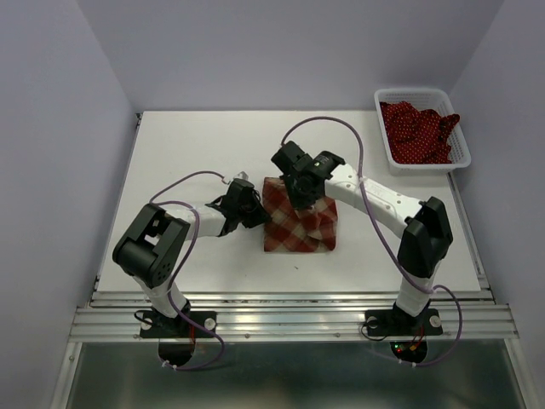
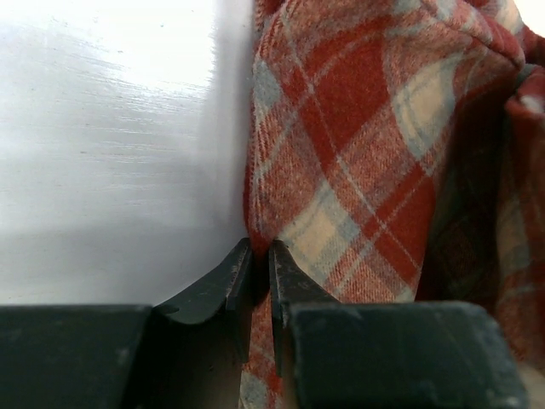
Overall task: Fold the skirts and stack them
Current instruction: Fold the skirt
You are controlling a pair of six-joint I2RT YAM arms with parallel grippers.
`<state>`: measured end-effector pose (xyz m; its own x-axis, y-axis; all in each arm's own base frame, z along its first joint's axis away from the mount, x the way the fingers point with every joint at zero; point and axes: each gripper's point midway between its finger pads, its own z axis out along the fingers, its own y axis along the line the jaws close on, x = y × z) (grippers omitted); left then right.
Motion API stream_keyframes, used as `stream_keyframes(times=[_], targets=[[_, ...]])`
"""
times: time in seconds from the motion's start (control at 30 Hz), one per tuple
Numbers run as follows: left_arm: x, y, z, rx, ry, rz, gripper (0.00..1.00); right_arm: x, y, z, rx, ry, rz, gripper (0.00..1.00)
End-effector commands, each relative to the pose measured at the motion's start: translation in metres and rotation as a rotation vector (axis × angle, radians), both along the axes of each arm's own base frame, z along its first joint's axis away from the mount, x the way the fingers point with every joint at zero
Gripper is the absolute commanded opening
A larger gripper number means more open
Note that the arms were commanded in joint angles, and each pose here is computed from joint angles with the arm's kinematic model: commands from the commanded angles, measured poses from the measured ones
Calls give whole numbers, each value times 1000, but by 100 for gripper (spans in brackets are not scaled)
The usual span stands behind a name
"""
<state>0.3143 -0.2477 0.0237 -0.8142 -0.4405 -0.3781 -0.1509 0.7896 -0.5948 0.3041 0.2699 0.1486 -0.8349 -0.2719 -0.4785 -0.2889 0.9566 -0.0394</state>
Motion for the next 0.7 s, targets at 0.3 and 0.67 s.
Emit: stream_keyframes(times=[0.3, 0.67], targets=[[-6, 0, 4, 7, -2, 12, 21, 5, 55, -28, 120, 7, 25, 1], [-5, 4, 12, 28, -10, 30, 26, 7, 76, -57, 191, 42, 19, 17]])
